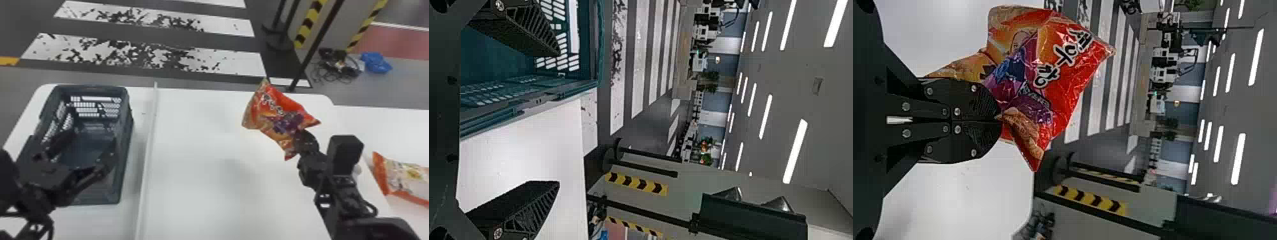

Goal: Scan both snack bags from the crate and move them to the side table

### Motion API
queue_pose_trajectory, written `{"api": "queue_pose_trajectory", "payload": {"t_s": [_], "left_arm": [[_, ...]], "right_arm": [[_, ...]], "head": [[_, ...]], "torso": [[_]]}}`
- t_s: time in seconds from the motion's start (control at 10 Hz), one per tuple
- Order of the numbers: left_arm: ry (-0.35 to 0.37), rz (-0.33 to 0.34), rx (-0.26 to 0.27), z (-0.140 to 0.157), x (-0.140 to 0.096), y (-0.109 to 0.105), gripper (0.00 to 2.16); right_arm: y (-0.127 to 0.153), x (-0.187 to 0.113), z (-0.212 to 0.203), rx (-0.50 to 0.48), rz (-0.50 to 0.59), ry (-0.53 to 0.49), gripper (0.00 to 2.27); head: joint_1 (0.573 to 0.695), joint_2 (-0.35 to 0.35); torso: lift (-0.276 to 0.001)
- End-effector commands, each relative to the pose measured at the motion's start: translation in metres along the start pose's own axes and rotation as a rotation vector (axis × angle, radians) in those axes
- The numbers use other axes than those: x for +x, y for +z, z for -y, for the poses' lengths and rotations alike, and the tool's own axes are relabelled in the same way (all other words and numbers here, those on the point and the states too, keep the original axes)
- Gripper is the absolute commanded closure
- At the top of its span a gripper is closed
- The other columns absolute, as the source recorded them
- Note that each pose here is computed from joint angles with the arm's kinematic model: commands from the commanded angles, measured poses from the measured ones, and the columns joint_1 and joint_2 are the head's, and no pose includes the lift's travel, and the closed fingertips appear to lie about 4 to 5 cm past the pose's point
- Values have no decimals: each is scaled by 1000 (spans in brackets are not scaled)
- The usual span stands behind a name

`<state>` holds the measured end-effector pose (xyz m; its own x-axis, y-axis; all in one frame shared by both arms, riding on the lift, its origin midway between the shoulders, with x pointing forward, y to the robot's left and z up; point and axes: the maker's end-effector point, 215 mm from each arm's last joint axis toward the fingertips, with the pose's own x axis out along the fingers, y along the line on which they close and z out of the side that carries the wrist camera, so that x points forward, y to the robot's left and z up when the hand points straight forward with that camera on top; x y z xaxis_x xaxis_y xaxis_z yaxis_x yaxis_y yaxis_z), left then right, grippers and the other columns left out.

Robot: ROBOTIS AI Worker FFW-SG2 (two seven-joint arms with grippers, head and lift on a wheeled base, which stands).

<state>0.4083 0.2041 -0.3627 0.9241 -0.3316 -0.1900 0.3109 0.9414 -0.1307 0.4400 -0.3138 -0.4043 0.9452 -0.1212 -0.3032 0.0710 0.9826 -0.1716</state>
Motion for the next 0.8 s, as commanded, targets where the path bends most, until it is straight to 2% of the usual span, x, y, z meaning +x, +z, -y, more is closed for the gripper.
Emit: {"api": "queue_pose_trajectory", "payload": {"t_s": [0.0,0.2,0.3,0.4,0.5,0.6,0.7], "left_arm": [[0,-1,-1,-1,-1,-1,83],[1,-1,-2,-1,-1,0,83],[2,-4,-2,-2,-1,-2,83],[2,-7,-3,-2,-1,-4,83],[4,-9,-4,-3,-1,-5,83],[2,-9,-9,-3,-1,-6,83],[2,-9,-9,-3,0,-6,83]], "right_arm": [[12,-4,-24,-244,81,-15,2253],[2,-10,-40,-564,137,-83,2253],[-16,-13,-40,-831,142,-168,2253],[-38,-15,-23,-1145,119,-310,2253],[-51,-18,-14,-1330,110,-379,2253],[-59,-23,-11,-1420,108,-410,2256],[-64,-27,-12,-1458,108,-413,2253]], "head": [[695,-152],[695,-119],[695,-112],[695,-104],[695,-112],[695,-129],[695,-140]], "torso": [[-75],[-75],[-75],[-75],[-75],[-75],[-75]]}}
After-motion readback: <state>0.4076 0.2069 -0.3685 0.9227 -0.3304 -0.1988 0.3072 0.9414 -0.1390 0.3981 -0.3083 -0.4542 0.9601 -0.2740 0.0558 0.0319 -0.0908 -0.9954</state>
